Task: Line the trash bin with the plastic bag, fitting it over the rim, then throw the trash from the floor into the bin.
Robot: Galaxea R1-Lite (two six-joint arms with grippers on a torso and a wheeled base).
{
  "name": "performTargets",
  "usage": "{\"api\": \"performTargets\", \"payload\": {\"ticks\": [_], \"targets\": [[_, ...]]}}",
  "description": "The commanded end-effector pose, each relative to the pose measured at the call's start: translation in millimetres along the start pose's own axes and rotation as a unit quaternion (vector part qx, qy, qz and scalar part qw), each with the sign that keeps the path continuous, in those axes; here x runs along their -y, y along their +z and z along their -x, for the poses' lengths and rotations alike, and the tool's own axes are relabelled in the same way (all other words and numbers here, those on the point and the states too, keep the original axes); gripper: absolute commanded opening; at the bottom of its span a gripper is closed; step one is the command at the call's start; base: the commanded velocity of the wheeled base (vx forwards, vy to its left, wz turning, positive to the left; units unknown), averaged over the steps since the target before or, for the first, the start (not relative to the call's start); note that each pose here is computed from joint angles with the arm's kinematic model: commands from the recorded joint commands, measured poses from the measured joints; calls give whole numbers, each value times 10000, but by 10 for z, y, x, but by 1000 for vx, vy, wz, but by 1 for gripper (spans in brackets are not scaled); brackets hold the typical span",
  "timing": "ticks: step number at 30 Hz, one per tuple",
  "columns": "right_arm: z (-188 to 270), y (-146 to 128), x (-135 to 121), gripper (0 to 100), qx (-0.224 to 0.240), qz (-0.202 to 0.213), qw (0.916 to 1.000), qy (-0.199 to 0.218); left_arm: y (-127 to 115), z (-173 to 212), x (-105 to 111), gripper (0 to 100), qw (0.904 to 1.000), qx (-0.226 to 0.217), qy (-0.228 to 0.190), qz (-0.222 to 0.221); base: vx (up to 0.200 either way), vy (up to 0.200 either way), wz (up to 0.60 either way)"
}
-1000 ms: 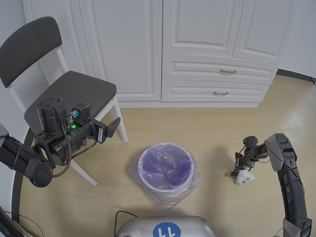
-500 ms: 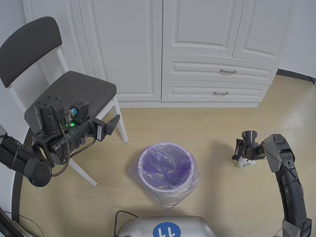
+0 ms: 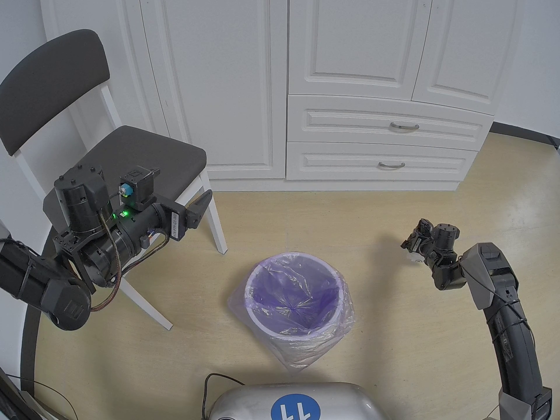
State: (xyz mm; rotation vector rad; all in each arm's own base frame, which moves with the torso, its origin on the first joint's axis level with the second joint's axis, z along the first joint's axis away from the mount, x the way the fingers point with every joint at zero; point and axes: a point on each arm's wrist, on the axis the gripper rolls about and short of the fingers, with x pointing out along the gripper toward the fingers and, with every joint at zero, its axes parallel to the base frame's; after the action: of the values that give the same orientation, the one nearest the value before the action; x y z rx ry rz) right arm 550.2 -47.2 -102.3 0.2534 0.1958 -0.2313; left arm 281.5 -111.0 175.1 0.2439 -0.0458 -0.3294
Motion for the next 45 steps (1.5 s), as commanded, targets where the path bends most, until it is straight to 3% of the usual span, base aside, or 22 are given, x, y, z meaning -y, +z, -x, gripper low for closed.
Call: {"api": "performTargets", "payload": {"ticks": [1,4,5,7,9,13,17,18,19,23,27,32,34,35,36,37,40,45], "targets": [[2,-17,-27,0,198,-147,9997,96,26,1,3,100,10000,98,11,6,0,0,0],[18,201,-100,0,447,-185,9987,166,68,14,-9,100,9995,305,71,17,0,0,0],[71,487,-206,0,655,-201,9973,247,90,15,-14,100,9990,438,104,24,0,0,0],[193,690,-279,0,650,-204,9972,294,119,16,-27,100,9981,599,153,32,0,0,0],[538,1169,-441,0,690,-241,9958,547,169,-9,-48,100,9954,919,258,40,0,0,0],[1055,1669,-569,0,935,-245,9889,1133,209,-30,-67,100,9915,1248,358,46,0,0,0],[1709,2214,-680,0,1312,47,9824,1327,310,13,-93,100,9849,1670,449,64,0,0,0],[1734,2234,-680,0,1327,53,9822,1330,319,18,-96,100,9844,1699,457,65,0,0,0],[2068,2448,-717,0,1528,159,9779,1418,371,39,-124,100,9791,1954,554,67,0,0,0],[2795,2743,-881,0,1868,192,9658,1790,516,134,-234,100,9710,2261,773,45,0,0,0],[3229,2794,-1018,0,1989,249,9564,2125,561,195,-354,100,9675,2333,975,2,0,0,0],[3691,2706,-1148,0,2106,899,9415,2473,596,298,-656,100,9586,2367,1562,-271,0,0,0],[3823,2663,-1198,0,2223,1066,9333,2613,602,364,-807,100,9535,2361,1829,-402,0,0,0],[3912,2610,-1226,0,2351,1180,9253,2731,634,430,-883,100,9493,2412,1966,-446,0,0,0],[3912,2610,-1226,0,2351,1180,9253,2731,634,430,-883,100,9493,2412,1966,-446,0,0,0],[3983,2545,-1276,0,2574,1288,9142,2854,686,520,-922,100,9453,2500,2047,-438,0,0,0],[4068,2412,-1385,0,2729,1452,8994,3091,716,612,-964,100,9415,2540,2162,-484,0,0,0],[4151,2162,-1562,0,2477,1645,8951,3322,753,751,-1013,100,9361,2591,2317,-534,0,0,0]]}}
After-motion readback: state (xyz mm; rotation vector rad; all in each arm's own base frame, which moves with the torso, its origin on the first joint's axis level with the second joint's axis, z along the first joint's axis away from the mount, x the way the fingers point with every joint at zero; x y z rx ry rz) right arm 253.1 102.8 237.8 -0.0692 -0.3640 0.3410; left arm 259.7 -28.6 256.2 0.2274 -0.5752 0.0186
